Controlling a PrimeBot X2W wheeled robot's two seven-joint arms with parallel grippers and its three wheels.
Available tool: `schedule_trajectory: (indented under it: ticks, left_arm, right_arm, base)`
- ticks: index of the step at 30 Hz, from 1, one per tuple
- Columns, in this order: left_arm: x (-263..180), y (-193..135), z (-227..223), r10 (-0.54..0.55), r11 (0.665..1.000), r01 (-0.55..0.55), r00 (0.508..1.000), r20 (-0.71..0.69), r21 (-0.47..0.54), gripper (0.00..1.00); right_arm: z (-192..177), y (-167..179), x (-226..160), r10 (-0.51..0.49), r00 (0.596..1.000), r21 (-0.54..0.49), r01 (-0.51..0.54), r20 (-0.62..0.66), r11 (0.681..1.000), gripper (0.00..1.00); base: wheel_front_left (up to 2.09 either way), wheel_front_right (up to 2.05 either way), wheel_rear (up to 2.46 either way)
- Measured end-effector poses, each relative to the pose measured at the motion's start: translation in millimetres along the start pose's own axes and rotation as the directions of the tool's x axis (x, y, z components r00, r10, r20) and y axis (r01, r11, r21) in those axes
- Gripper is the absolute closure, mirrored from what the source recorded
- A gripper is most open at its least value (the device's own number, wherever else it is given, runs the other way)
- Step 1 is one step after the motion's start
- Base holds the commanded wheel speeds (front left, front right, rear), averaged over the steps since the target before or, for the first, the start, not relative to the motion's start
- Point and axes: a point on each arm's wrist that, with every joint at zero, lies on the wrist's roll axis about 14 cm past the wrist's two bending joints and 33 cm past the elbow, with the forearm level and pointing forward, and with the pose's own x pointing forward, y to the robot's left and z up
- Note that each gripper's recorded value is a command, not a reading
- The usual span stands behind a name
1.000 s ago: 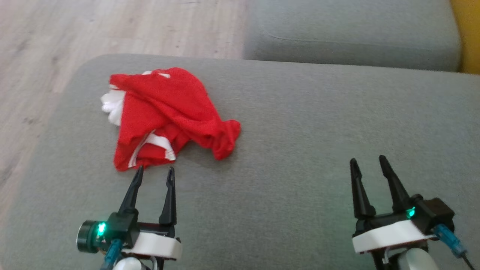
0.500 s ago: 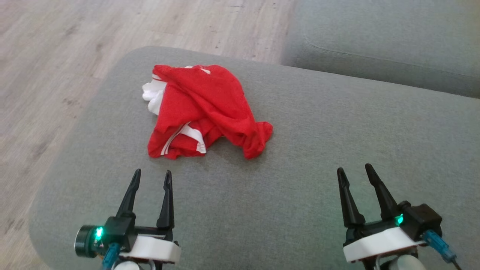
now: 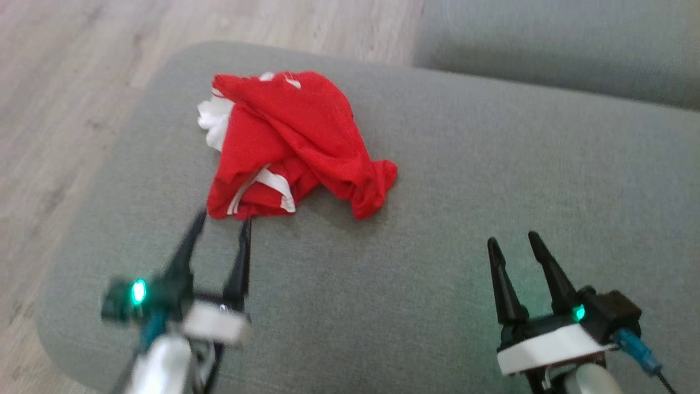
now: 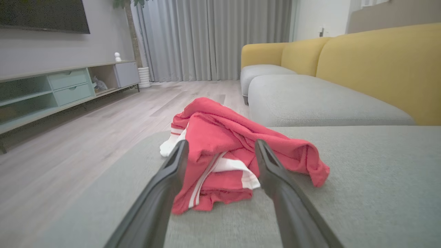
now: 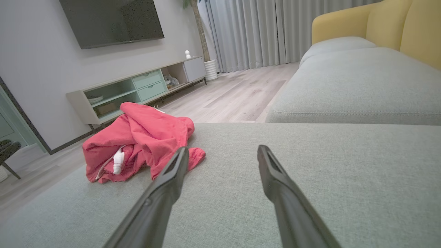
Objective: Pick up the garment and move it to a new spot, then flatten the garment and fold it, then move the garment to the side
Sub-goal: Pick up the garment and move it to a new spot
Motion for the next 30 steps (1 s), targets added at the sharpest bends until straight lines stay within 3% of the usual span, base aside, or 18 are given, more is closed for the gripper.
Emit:
schedule_trajectory:
  ticks: [4, 10, 16, 24, 25, 26, 30]
  left_arm:
    - [54.4, 1.2, 20.3, -0.088, 0.991, 0.091, 0.996, -0.028, 0.097, 0.0]
    - [115.0, -2.3, 21.0, -0.152, 0.962, 0.187, 0.972, -0.177, 0.198, 0.0]
    - [149.8, -2.0, -24.6, -0.163, 0.949, 0.261, 0.884, -0.438, 0.174, 0.0]
    - [168.6, -3.8, -72.6, -0.16, 0.939, 0.307, 0.786, -0.597, 0.153, 0.0]
    - [168.2, -5.2, -78.4, -0.162, 0.937, 0.316, 0.774, -0.612, 0.151, 0.17]
    - [168.0, -6.1, -82.5, -0.163, 0.935, 0.322, 0.765, -0.623, 0.151, 1.0]
    - [170.4, -7.5, -79.2, -0.178, 0.934, 0.325, 0.781, -0.598, 0.147, 1.0]
  right_arm:
    - [2.9, -16.2, 11.6, -0.031, 0.999, 0.0, 0.031, 0.017, 1.0, 0.0]
    - [2.8, -38.3, 22.6, -0.077, 0.997, 0.013, 0.077, 0.029, 0.997, 0.0]
    - [-3.4, -66.8, 23.1, -0.147, 0.989, 0.02, 0.146, 0.02, 0.989, 0.0]
    - [-10.1, -93.4, 15.6, -0.219, 0.976, 0.025, 0.219, 0.006, 0.975, 0.0]
    - [-10.9, -95.7, 14.3, -0.227, 0.974, 0.027, 0.227, 0.004, 0.974, 0.0]
    - [-11.1, -97.8, 13.2, -0.233, 0.972, 0.027, 0.233, 0.003, 0.972, 0.0]
    - [-5.9, -100.4, 12.0, -0.242, 0.97, 0.027, 0.241, 0.016, 0.97, 0.0]
  base:
    - [0.0, 0.0, 0.0]
    - [0.0, 0.0, 0.0]
    - [0.0, 0.0, 0.0]
    - [0.0, 0.0, 0.0]
    - [0.0, 0.0, 0.0]
    - [0.0, 0.0, 0.0]
    - [0.0, 0.0, 0.0]
